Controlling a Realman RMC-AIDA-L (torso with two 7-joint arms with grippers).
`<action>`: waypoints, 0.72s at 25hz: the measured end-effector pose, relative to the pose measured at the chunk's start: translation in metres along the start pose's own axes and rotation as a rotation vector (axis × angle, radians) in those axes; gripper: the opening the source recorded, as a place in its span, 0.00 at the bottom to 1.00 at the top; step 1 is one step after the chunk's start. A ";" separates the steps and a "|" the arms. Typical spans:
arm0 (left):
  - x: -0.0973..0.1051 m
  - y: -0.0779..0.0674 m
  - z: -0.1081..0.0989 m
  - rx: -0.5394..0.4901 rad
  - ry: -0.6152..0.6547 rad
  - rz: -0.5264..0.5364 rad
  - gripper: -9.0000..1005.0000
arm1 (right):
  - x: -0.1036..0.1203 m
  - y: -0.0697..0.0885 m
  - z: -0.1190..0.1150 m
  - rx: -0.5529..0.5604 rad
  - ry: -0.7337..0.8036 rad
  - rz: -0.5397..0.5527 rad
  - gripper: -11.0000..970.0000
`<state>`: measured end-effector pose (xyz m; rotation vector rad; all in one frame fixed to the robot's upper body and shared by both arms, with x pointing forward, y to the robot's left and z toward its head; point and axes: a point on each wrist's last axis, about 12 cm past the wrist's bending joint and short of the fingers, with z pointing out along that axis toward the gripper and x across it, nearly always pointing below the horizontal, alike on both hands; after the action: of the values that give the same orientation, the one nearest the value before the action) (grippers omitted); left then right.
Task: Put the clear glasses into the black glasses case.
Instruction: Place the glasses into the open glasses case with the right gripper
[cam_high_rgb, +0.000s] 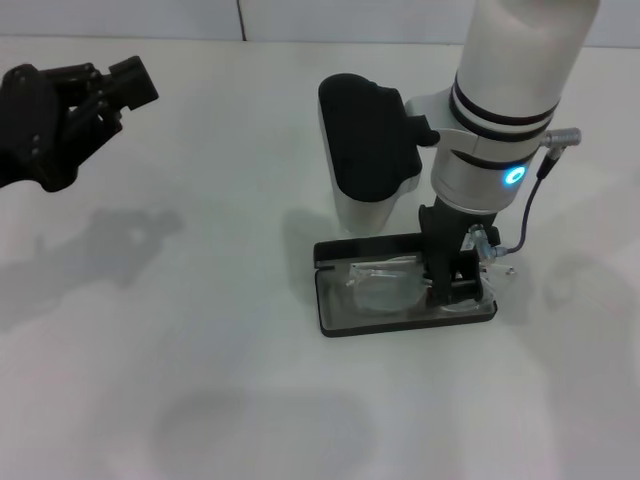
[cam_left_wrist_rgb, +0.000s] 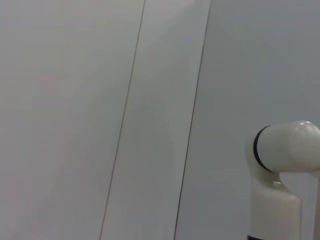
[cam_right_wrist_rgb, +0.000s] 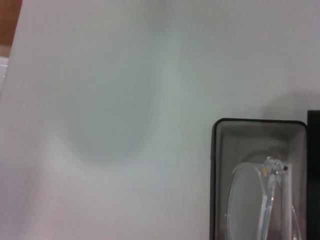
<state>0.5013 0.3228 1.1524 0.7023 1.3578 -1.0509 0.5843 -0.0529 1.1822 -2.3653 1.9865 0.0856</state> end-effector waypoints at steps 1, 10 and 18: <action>0.000 0.000 0.000 0.000 0.000 -0.002 0.07 | 0.000 0.000 0.000 -0.001 0.002 -0.002 0.13; 0.001 0.000 0.000 -0.001 0.000 -0.004 0.07 | -0.001 0.001 0.001 -0.003 0.017 -0.017 0.14; 0.001 0.000 -0.001 -0.002 0.001 -0.005 0.07 | -0.004 0.001 -0.001 0.005 0.035 -0.038 0.14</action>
<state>0.5006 0.3237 1.1511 0.6979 1.3619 -1.0531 0.5824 -0.0491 1.1833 -2.4173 1.9529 0.0383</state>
